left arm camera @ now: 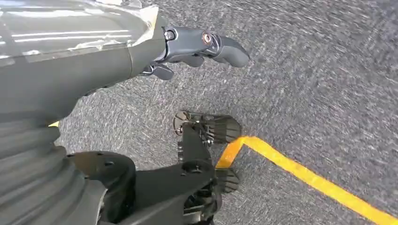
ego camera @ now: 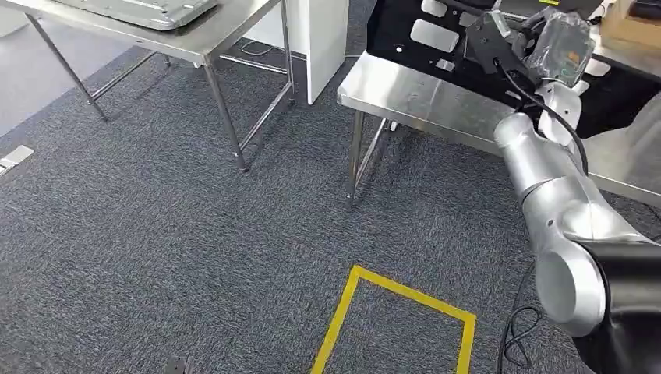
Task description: Take the parts from the cabinet and place them on the table.
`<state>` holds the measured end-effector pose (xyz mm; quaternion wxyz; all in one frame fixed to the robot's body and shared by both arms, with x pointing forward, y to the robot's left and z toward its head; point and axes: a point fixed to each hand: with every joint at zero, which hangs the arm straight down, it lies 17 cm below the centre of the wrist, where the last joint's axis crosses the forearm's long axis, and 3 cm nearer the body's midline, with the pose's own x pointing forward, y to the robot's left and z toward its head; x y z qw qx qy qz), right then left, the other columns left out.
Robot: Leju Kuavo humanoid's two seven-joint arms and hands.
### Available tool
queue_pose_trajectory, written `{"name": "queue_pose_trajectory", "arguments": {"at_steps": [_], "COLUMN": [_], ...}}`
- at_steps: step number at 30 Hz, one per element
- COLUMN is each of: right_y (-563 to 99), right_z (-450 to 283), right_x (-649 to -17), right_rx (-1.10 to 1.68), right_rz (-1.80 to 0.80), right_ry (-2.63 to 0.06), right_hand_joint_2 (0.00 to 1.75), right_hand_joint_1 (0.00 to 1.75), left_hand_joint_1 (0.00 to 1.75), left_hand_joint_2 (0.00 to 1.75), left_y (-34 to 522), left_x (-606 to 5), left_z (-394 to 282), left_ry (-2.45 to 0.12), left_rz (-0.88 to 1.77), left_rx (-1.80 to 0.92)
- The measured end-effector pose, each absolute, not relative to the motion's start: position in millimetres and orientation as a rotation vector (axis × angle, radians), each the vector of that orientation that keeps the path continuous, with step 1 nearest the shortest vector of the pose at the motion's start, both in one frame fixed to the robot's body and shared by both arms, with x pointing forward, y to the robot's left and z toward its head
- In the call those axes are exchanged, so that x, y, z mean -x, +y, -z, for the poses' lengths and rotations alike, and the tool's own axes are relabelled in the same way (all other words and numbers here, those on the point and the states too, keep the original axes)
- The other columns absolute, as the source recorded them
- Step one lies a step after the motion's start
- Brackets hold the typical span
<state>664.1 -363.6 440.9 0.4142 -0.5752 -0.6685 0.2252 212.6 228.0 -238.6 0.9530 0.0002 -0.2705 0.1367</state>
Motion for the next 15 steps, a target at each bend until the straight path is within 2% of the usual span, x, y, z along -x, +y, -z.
{"name": "queue_pose_trajectory", "arguments": {"at_steps": [15], "right_y": [-362.7], "right_z": [-441.3], "right_x": [-665.3], "right_rx": [1.454], "right_rz": [-0.571], "right_ry": [-1.664], "right_hand_joint_2": [1.75], "right_hand_joint_1": [1.75], "left_hand_joint_1": [0.00], "left_hand_joint_2": [1.75], "left_y": [222.4], "left_x": [-220.2], "left_z": [234.1], "left_ry": [-0.580], "left_rz": [-0.252], "left_rx": [0.033]}}
